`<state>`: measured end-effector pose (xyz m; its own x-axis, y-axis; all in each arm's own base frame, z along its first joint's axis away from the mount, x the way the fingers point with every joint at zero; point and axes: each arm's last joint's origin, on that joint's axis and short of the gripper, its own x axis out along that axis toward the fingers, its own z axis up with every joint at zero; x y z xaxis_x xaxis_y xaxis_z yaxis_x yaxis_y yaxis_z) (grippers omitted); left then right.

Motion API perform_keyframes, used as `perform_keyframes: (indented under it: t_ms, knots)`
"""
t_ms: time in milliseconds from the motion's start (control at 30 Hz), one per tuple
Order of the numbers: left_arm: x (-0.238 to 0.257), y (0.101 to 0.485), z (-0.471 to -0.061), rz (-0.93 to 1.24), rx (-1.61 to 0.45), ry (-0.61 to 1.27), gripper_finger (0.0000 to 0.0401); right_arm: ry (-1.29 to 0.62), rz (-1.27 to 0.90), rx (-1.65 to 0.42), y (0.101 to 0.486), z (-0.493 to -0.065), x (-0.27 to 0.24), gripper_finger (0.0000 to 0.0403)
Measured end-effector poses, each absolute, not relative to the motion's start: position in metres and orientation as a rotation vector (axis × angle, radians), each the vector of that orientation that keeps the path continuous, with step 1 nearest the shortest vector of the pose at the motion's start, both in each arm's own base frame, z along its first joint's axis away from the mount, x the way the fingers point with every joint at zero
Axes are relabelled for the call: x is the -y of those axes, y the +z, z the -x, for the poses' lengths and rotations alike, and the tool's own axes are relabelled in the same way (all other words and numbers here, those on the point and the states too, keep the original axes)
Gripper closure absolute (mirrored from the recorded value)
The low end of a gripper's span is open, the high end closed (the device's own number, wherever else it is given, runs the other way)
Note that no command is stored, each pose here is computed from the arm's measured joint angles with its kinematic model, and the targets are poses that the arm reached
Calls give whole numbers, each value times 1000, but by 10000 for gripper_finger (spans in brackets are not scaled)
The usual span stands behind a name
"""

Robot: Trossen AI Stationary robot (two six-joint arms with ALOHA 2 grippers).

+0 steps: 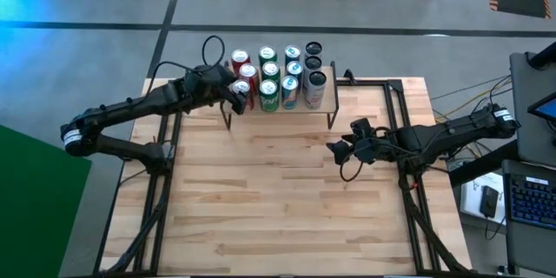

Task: Place canned beverage on shelf
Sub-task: Put the red soda can on the shelf aligned with the other red soda can, then return to Home Position

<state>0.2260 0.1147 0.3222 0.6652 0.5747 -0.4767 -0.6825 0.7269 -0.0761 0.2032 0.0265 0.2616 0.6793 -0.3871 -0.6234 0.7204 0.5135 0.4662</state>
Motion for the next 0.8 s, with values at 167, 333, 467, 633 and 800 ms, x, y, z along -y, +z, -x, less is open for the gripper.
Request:
perform_keyframes:
  t_ms: [167, 333, 467, 633, 800]
  knots:
    - [-120, 322, -223, 247, -449, 751, 44, -714, -771, -476, 262, -204, -22, 35]
    - [-119, 339, -221, 235, -446, 750, 38, -719, -771, -474, 262, -204, -21, 35]
    - [-119, 374, -218, 179, -412, 757, 38, -725, -776, -471, 262, -204, -19, 35]
    - [-129, 404, -225, 146, -403, 868, 38, -751, -780, -461, 262, -205, -13, 35]
    - [-154, 392, -250, 161, -603, 910, 37, -773, -783, -454, 262, -205, -8, 35]
